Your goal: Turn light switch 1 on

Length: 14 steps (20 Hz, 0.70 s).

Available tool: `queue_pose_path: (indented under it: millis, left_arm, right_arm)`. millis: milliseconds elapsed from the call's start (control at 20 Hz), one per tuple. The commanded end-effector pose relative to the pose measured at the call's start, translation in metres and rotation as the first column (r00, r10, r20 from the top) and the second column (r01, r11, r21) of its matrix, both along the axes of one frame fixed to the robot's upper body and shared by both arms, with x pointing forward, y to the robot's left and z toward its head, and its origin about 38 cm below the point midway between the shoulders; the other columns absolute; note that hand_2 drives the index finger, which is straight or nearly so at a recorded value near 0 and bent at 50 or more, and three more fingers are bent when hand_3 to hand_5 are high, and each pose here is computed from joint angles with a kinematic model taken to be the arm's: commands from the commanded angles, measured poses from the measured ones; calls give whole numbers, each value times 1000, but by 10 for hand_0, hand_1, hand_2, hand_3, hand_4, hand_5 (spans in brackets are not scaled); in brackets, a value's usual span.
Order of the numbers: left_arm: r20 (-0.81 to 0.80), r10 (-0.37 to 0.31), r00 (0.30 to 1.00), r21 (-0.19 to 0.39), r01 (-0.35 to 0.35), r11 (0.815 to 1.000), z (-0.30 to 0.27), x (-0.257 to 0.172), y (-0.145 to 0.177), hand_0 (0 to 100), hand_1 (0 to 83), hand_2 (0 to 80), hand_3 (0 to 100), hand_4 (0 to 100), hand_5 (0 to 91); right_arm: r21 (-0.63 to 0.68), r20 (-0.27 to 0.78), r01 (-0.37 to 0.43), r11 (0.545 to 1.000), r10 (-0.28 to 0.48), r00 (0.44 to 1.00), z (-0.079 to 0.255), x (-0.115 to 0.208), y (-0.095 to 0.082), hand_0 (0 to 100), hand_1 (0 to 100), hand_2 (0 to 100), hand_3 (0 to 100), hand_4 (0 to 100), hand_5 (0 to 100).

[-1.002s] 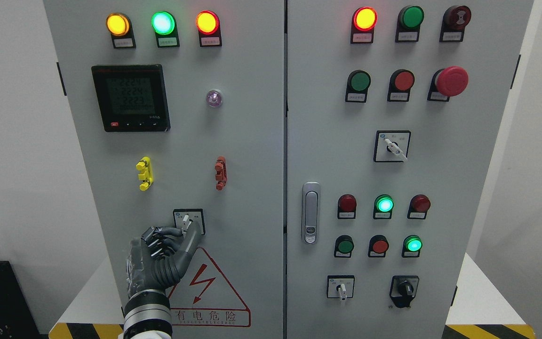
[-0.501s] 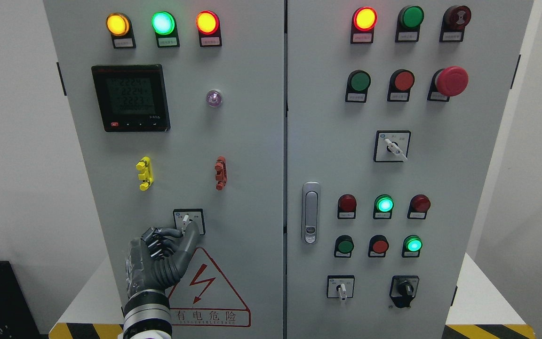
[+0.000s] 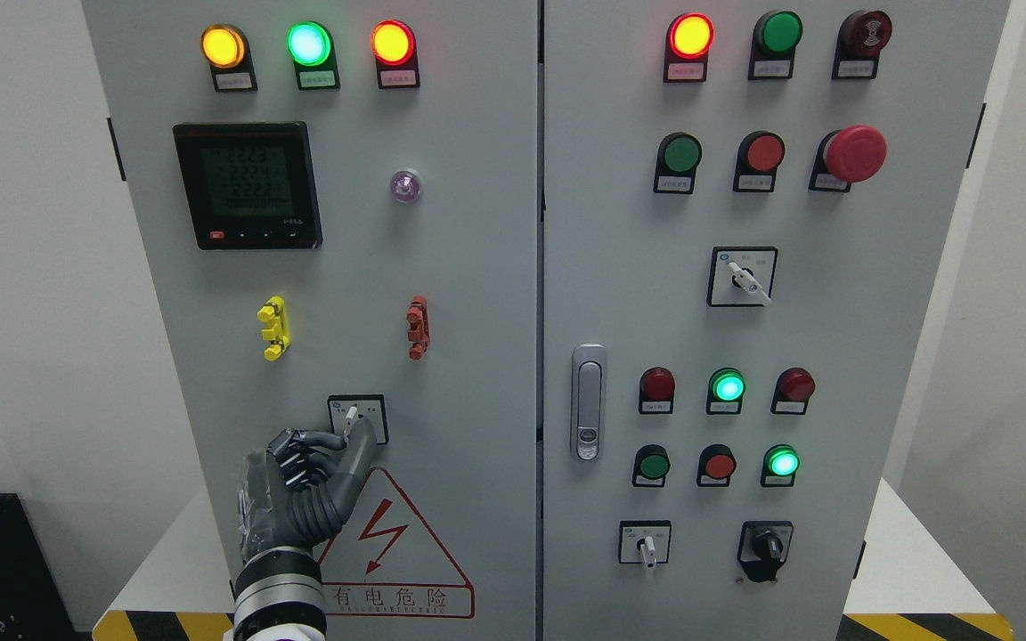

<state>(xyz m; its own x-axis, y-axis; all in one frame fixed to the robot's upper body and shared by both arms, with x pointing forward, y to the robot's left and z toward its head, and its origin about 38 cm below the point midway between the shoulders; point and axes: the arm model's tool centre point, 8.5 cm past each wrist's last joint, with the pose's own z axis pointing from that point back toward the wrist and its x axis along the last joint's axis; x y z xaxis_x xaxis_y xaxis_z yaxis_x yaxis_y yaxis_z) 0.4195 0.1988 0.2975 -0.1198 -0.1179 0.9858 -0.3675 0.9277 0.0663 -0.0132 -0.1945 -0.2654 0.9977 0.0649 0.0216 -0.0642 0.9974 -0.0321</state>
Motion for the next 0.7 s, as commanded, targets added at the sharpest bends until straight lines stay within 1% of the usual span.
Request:
queue_pose_path:
  millis: [0, 401, 651]
  left_arm:
    - [0, 1, 1000, 9, -1, 1000, 0, 0, -1, 204, 671, 621, 906, 955, 862]
    - [-3, -3, 1000, 12, 3, 1000, -1, -1, -3, 226, 666, 621, 911, 954, 864]
    - [-1, -4, 1000, 13, 4, 1000, 0, 0, -4, 276, 663, 624, 919, 957, 866]
  right_arm:
    - [1, -1, 25, 1000, -25, 1000, 0, 0, 0, 0, 0, 0, 0, 0, 0]
    - [1, -1, 25, 1000, -25, 1000, 0, 0, 0, 0, 0, 0, 0, 0, 0]
    - [1, -1, 25, 1000, -25, 1000, 0, 0, 0, 0, 0, 0, 0, 0, 0]
